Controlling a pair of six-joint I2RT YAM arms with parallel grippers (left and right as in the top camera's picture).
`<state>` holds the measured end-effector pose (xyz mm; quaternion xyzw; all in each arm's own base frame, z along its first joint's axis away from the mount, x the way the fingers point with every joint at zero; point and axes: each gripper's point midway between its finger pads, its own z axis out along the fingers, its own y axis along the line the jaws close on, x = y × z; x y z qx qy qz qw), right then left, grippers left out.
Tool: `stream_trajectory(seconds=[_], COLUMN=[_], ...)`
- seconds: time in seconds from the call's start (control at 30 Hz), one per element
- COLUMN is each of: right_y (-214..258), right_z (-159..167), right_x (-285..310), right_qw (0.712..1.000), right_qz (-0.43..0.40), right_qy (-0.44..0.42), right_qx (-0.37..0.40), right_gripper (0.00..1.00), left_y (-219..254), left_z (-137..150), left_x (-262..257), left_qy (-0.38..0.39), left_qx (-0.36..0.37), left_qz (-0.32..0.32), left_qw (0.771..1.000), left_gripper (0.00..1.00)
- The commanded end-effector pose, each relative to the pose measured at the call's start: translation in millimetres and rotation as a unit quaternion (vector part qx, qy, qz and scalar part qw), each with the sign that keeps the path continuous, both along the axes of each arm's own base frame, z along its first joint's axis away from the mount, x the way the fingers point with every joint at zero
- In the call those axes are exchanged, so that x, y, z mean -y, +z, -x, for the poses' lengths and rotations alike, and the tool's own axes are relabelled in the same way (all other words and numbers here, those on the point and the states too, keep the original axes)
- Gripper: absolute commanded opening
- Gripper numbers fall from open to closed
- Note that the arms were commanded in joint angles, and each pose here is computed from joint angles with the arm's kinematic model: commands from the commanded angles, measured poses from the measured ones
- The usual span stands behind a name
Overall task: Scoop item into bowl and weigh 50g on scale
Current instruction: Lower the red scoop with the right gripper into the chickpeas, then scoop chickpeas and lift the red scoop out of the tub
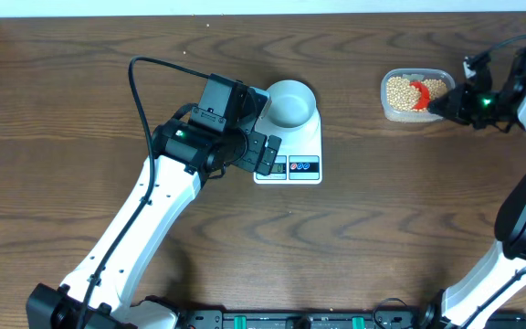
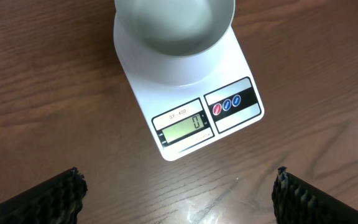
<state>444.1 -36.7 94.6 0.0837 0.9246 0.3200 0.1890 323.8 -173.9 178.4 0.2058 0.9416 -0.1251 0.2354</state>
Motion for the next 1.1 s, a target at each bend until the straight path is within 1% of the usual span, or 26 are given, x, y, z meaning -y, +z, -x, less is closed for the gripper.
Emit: stream_trajectory(seconds=[0.0,0.33,0.7,1.07], right_y=[-8,-29,-11,-8], right_z=[1,-3,-6,-4], right_x=[-5,-13,-22,7], right_qw=[0.998,0.995,0.988,0.987], right_qz=[-0.064,-0.096,-0.156,-0.162], right_qy=[-0.006,-0.013,-0.002,-0.023], right_qx=[-0.015,-0.037,-0.014,0.007], right_gripper=[0.01,0.01,0.01,0.01], left_y=[-2,-2,-2,-2], left_z=[0,0,0,0], left_x=[-4,-4,-4,-4], left_qy=[0.007,0.007,0.007,0.007], left_qx=[-0.001,-0.001,-0.001,-0.001], left_qz=[-0.006,-0.006,-0.006,-0.006], left_qw=[1.000,1.000,1.000,1.000], left_gripper=[0.98,0.98,0.98,0.98])
